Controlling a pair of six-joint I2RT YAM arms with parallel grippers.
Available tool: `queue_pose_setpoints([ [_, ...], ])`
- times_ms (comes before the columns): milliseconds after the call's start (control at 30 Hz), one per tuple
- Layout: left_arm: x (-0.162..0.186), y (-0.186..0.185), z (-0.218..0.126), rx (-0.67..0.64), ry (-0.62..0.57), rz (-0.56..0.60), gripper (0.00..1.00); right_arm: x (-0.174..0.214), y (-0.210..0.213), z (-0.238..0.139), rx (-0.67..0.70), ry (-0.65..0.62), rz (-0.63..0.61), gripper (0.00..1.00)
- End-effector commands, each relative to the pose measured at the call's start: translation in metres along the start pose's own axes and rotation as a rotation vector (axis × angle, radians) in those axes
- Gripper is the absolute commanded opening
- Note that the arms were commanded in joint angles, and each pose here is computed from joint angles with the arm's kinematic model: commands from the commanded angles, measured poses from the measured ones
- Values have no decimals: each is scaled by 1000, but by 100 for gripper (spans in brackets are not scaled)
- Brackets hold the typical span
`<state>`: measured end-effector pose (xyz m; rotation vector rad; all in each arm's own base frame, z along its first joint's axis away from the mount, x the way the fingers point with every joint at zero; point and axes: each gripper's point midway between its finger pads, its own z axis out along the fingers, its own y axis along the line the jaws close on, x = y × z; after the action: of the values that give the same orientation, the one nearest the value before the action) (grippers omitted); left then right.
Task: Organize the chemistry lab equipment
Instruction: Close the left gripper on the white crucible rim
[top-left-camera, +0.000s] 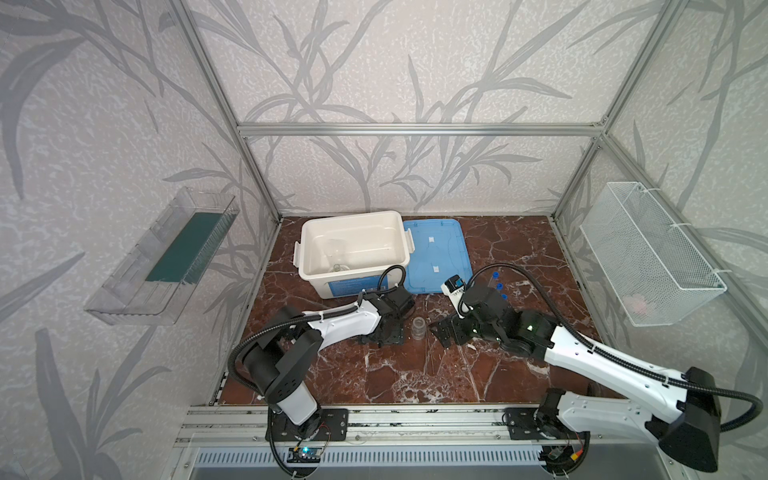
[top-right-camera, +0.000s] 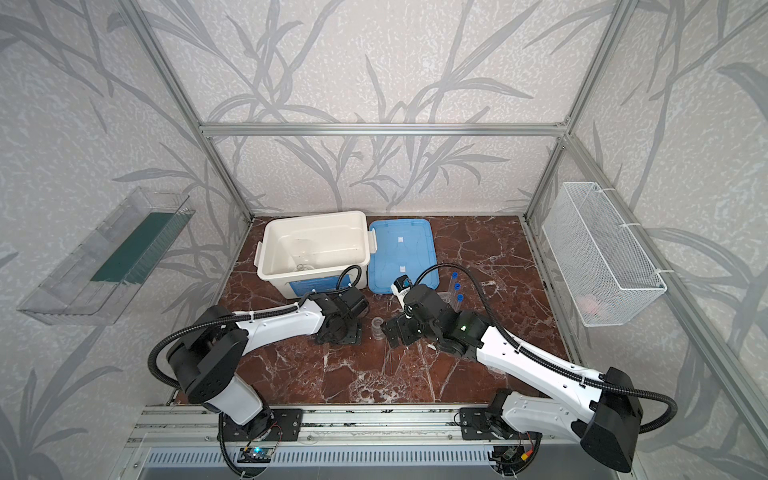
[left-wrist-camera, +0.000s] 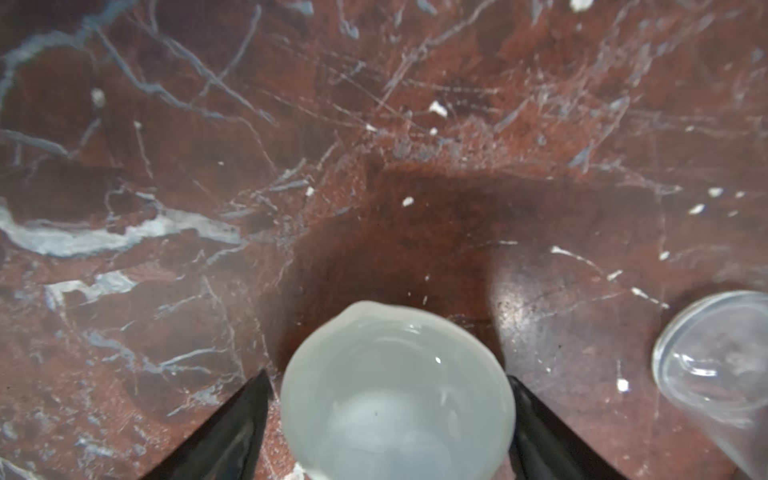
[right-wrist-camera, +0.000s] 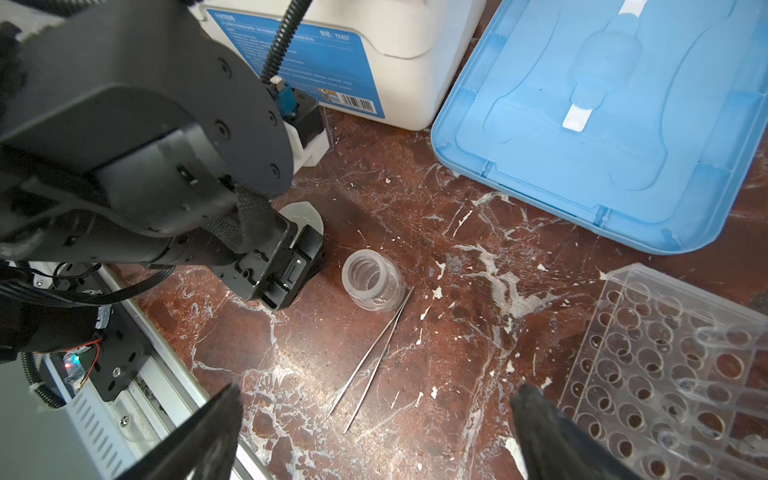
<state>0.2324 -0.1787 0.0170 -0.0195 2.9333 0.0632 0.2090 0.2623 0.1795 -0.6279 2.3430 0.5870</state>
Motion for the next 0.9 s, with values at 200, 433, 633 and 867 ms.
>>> queue_pose_setpoints([
  [200,-7,2,7,-63,-8,41,86,-4,7,5,-28,-3,12,99],
  [433,-4,3,10,-74,6,40,76,-5,5,5,-21,-8,13,99],
  [633,-2,6,7,-79,6,33,68,-4,5,8,-20,-3,17,99],
  [867,-3,8,4,-82,-5,35,64,-4,5,10,-19,1,18,99],
])
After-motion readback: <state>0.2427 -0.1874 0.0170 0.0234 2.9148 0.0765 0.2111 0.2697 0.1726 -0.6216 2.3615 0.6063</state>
